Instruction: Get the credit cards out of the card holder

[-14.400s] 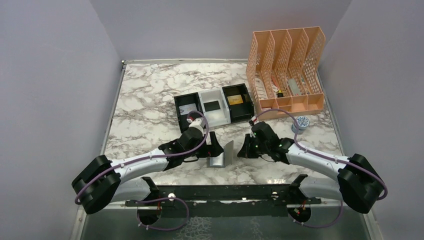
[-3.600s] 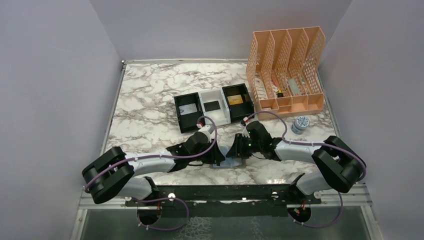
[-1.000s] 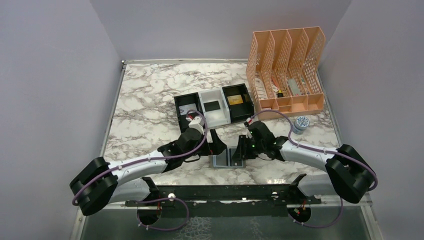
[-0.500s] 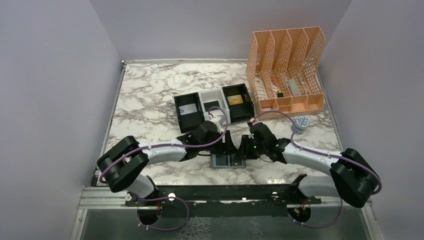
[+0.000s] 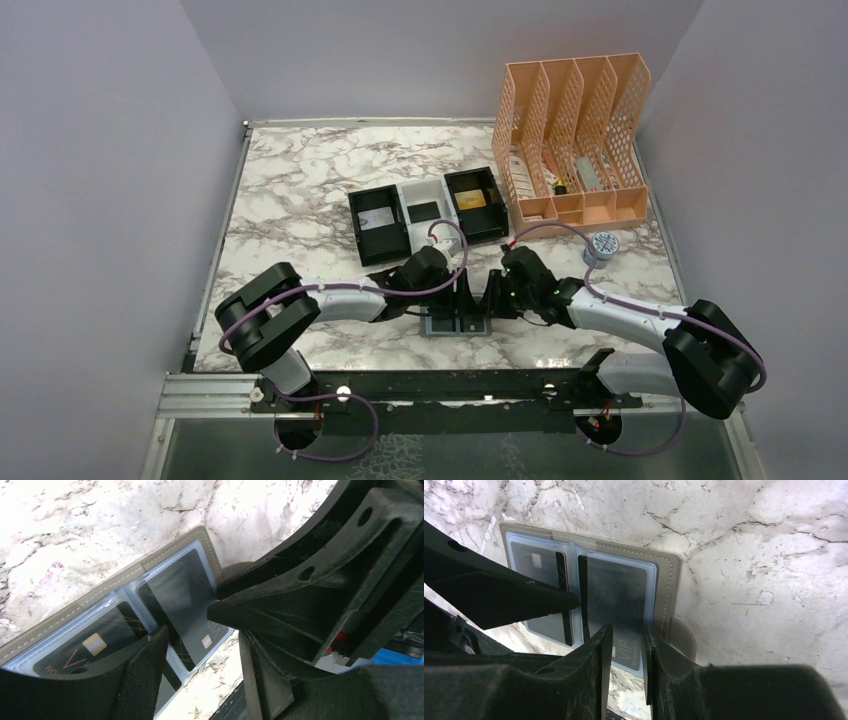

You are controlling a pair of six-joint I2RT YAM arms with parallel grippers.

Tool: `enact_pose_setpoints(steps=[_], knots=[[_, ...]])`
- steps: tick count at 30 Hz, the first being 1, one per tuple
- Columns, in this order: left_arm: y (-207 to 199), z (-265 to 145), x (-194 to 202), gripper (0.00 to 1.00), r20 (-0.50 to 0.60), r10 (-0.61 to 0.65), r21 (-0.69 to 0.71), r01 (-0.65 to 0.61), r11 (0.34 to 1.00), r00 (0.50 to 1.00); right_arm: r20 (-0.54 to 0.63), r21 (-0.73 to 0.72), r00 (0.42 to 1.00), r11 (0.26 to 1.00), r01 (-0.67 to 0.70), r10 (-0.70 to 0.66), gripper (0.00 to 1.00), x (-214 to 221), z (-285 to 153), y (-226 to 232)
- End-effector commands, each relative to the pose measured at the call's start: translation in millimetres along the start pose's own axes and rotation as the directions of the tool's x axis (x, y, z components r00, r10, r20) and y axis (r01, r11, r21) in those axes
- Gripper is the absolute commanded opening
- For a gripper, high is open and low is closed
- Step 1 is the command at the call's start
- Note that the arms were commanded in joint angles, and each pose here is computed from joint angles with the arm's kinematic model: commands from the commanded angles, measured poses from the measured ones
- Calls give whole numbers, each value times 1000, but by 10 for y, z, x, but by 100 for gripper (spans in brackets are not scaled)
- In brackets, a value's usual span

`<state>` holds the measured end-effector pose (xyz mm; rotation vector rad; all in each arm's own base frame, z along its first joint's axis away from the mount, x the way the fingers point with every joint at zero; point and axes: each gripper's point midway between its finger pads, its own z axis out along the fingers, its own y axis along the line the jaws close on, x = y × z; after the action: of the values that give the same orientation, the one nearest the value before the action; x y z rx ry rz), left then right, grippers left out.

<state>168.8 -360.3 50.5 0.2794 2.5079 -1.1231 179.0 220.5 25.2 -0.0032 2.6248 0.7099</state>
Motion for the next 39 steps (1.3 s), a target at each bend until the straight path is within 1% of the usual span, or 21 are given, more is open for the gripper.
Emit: enact_pose_setpoints(steps=[1, 5, 11, 16, 19, 21, 25, 31, 35, 39], knots=[[156, 8, 48, 56, 16, -16, -72, 17, 997, 1000, -51, 100, 998, 995, -26, 32, 28, 216, 56, -280], [251, -22, 58, 57, 25, -15, -121, 18, 993, 1000, -65, 95, 997, 995, -33, 39, 28, 265, 72, -293], [384, 33, 142, 57, -17, -25, -188, 22, 982, 1000, -70, 96, 996, 994, -43, 50, 27, 287, 81, -302], [425, 12, 155, 57, 1, -27, -215, 26, 976, 1000, -69, 95, 996, 994, -57, 63, 27, 304, 89, -310], [422, 58, 223, 57, -28, -37, -198, 31, 980, 999, -72, 100, 994, 992, -71, 79, 26, 333, 105, -335], [404, 93, 271, 53, -33, -57, -172, 51, 984, 998, -77, 99, 993, 992, -78, 86, 23, 363, 115, -349], [346, 119, 295, 49, -13, -95, -114, 93, 989, 995, -70, 74, 993, 993, -93, 98, 20, 400, 122, -347], [313, 102, 231, 43, 27, -116, -98, 118, 988, 993, -67, 102, 993, 990, -95, 102, 20, 414, 125, -409], [293, 65, 191, 42, 48, -116, -93, 120, 988, 992, -62, 114, 992, 988, -100, 108, 20, 410, 122, -428], [254, 38, 167, 44, 56, -113, -81, 117, 990, 992, -56, 126, 993, 987, -99, 107, 20, 392, 114, -445]])
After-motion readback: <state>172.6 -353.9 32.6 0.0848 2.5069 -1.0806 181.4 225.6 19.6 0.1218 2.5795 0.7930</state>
